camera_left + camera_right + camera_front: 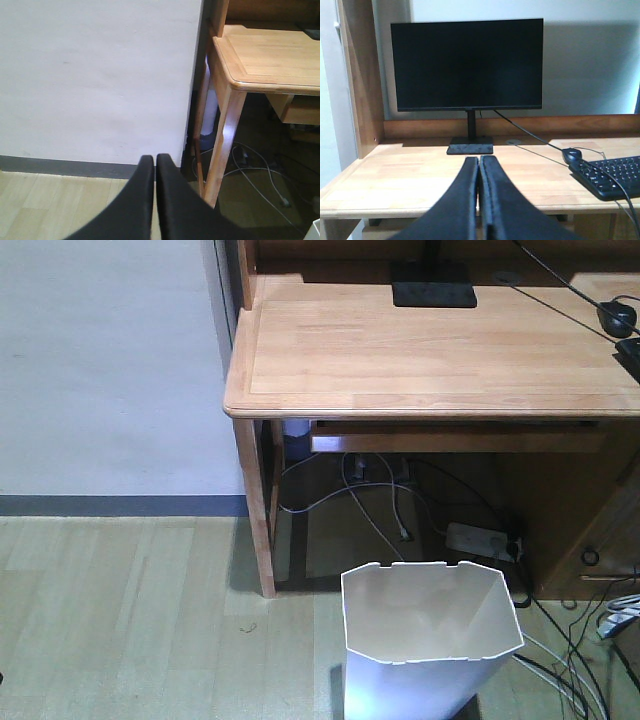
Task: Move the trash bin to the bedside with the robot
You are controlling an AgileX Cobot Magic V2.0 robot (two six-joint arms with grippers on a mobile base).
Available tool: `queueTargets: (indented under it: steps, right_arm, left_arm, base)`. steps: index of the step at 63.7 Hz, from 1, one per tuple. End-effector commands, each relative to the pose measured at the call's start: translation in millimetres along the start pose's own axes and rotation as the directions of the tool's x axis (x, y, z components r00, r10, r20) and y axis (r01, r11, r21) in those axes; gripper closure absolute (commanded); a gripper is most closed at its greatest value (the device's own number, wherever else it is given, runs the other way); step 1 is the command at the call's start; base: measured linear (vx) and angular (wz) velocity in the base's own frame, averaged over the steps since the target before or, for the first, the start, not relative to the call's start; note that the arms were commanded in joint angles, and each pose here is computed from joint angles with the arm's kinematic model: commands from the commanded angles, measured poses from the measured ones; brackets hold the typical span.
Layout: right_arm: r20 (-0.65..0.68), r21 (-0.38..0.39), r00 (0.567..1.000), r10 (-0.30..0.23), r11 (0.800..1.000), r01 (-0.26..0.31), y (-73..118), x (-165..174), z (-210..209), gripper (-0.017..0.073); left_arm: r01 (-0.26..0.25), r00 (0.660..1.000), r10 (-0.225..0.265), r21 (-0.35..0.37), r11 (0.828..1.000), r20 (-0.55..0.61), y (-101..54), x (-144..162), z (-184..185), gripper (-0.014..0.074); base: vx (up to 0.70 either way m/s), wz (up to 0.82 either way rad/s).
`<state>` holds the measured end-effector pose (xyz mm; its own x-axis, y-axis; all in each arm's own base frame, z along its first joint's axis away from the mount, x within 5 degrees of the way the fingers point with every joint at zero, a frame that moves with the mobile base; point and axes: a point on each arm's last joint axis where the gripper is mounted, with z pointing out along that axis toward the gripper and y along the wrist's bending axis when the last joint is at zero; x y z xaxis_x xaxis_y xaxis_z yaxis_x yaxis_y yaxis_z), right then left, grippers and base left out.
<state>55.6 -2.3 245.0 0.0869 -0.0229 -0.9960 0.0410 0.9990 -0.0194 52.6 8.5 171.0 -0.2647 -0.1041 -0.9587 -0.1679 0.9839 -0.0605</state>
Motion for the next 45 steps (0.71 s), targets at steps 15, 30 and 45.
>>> queueTargets:
  steps: [15,30,45]
  right_arm:
    - [-0.306,0.007,0.952,0.006,1.000,-0.004,-1.4,-24.1,29.6,0.0568]
    - [-0.480,0.009,0.877,0.008,1.000,-0.005,-1.3,-5.5,38.5,0.0568]
    - [-0.482,0.006,0.876,-0.004,1.000,0.007,-1.6,-5.0,40.1,0.0561]
  left_arm:
    - [0.005,0.997,-0.006,0.011,1.000,0.076,-0.8,-5.4,-0.8,0.0600]
    - [0.005,0.997,-0.006,0.011,1.000,0.076,-0.8,-5.4,-0.8,0.0600]
    - [0.005,0.997,-0.006,0.011,1.000,0.076,-0.8,-5.4,-0.8,0.0600]
  base:
    - [0.00,0.00]
    - [0.00,0.00]
    - [0.00,0.00]
